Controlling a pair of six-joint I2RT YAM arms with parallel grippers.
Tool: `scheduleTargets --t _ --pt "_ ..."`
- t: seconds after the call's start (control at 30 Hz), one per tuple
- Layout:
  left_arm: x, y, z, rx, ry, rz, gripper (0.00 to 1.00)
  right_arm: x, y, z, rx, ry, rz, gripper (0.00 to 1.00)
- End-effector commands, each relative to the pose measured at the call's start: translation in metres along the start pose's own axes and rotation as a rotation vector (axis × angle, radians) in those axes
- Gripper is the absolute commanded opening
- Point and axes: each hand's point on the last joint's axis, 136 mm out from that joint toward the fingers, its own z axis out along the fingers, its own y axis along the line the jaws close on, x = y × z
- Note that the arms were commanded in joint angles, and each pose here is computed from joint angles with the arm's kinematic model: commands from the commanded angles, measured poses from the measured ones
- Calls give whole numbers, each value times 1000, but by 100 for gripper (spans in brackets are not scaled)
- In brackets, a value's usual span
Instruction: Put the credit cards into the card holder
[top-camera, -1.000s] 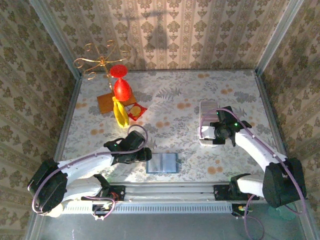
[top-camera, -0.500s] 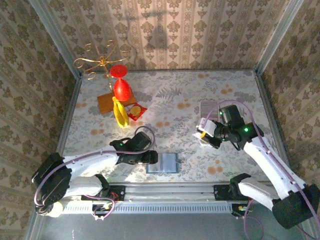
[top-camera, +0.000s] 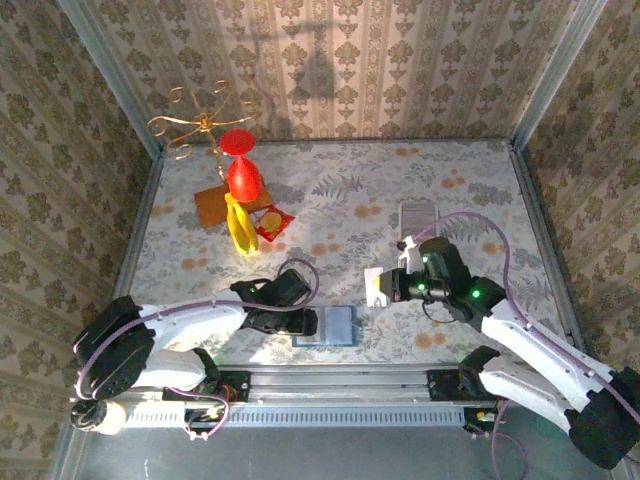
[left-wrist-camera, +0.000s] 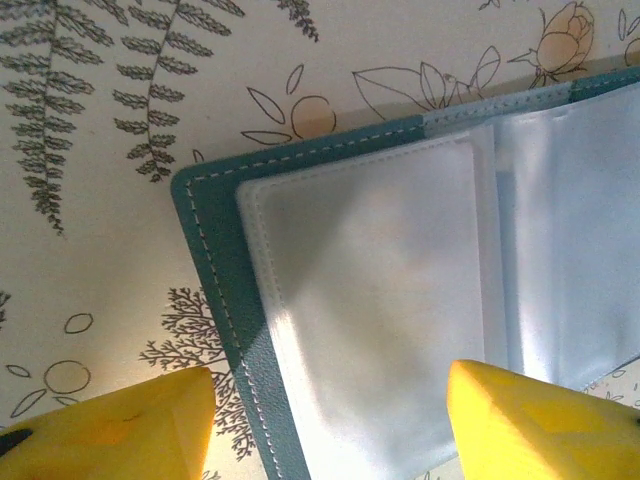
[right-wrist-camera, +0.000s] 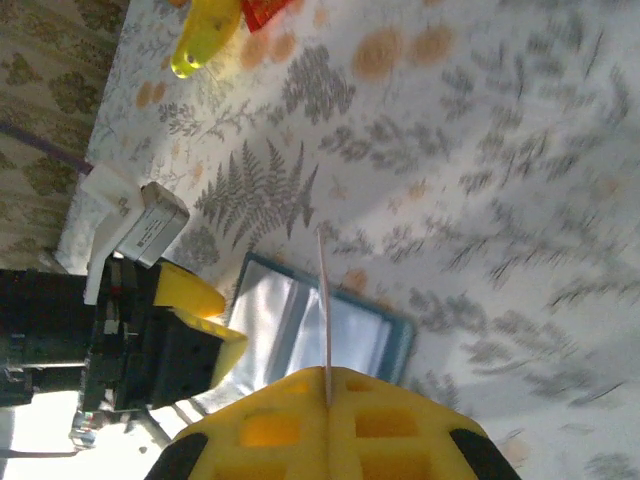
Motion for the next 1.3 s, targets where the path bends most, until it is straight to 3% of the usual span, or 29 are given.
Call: scheduleTargets --t 0.0,0.4,0.8,1.27 --pt "3 -6 2 19 22 11 62 0 7 13 -26 -45 196 0" --pt "11 0 9 6 54 -11 57 47 17 62 14 66 257 0" --pt "18 7 14 -22 86 -16 42 54 37 101 18 116 267 0" --pt "21 12 15 -42 99 -25 30 59 20 110 77 99 299 0"
